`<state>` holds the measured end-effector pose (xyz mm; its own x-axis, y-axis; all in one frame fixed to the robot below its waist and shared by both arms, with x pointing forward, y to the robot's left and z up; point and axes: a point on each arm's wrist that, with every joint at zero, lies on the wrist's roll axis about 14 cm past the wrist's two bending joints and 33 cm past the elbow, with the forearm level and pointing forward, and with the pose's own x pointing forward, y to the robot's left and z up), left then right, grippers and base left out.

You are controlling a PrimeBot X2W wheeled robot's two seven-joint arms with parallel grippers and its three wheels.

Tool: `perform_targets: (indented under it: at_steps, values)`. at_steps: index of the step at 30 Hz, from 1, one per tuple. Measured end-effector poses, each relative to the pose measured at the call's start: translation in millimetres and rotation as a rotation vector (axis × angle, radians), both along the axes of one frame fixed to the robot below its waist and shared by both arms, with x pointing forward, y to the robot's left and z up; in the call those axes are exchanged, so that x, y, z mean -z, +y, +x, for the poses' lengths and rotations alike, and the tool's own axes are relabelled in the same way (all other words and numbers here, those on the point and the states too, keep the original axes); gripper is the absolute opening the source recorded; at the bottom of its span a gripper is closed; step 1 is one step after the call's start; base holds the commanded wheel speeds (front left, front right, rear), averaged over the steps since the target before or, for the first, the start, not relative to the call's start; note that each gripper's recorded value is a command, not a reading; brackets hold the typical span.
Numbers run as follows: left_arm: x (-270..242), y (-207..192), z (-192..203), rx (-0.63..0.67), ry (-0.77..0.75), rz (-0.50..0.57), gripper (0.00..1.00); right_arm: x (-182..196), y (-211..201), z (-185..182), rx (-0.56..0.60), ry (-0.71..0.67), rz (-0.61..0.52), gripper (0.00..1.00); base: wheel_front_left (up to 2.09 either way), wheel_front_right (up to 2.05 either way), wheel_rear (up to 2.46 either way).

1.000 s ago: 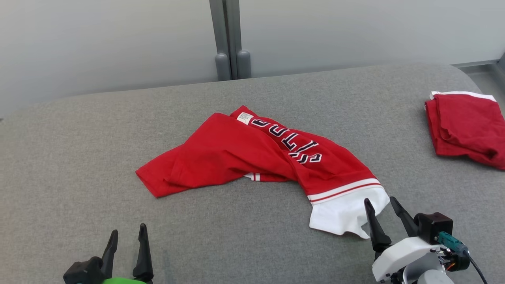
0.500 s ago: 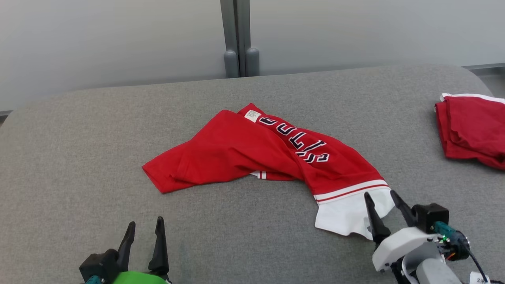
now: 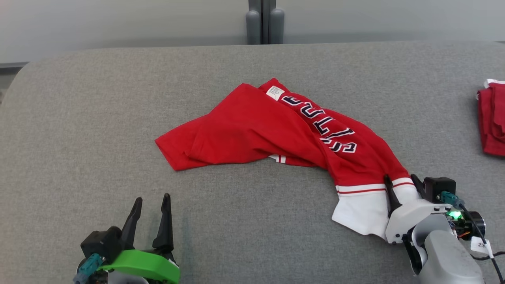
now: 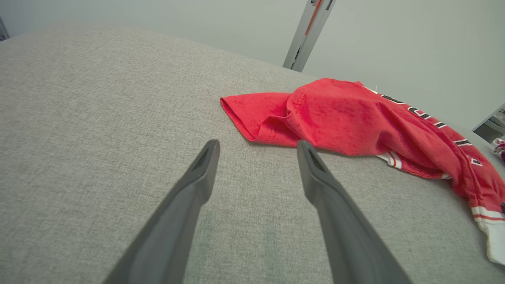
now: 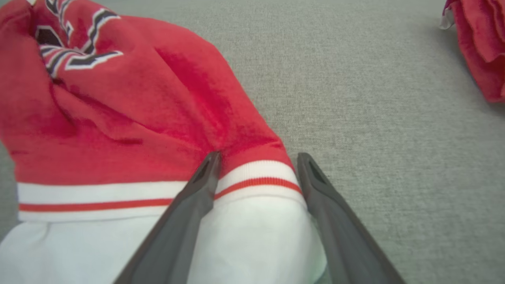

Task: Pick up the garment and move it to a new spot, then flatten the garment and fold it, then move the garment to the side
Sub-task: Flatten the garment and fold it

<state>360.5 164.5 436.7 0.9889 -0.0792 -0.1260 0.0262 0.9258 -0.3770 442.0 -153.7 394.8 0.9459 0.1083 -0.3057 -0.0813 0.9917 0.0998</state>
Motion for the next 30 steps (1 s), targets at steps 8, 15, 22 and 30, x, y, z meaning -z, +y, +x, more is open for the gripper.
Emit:
perform_targets:
  at_steps: [8, 15, 22, 30]
  values:
    - [8, 6, 2, -0.021, 0.025, -0.010, 1.00, 1, 10, 27, -0.046, -0.007, -0.056, 0.00, 0.00, 0.00, 0.00]
    - [3, -3, 14, 0.008, 0.007, -0.018, 1.00, -49, -26, 77, 0.019, -0.158, -0.181, 0.00, 0.00, 0.00, 0.00]
    - [-7, -11, 25, 0.034, -0.026, -0.020, 1.00, -67, -38, 82, 0.077, -0.209, -0.198, 1.00, 0.00, 0.00, 0.00]
    - [-28, -21, 55, 0.080, -0.097, -0.011, 1.00, -81, -27, 66, 0.063, -0.279, -0.090, 1.00, 0.00, 0.00, 0.00]
